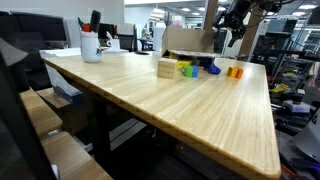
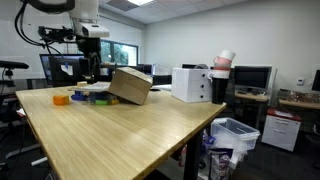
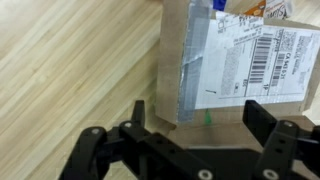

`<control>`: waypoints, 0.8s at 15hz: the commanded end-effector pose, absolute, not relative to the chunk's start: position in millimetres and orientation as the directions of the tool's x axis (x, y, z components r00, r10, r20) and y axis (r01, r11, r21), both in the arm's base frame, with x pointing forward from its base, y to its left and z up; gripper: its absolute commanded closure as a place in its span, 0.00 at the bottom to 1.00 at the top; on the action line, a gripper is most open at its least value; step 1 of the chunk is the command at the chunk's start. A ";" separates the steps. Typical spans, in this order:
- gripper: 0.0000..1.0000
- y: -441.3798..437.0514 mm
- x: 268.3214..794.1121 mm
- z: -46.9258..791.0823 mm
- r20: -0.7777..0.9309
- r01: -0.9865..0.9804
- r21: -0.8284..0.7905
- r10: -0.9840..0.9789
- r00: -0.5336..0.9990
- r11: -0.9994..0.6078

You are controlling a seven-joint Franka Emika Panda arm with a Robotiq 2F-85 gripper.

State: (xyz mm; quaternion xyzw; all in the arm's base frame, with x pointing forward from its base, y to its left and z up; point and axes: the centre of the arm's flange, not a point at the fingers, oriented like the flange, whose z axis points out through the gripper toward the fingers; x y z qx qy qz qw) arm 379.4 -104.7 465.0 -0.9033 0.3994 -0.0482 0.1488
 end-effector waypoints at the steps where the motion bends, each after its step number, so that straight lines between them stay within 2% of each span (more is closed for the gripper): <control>1: 0.00 -110.9 385.1 439.6 -0.101 -0.728 -0.322 -0.742 0.663 -0.606; 12: 0.00 -120.9 373.8 415.4 -0.207 -0.803 -0.384 -0.805 0.556 -0.455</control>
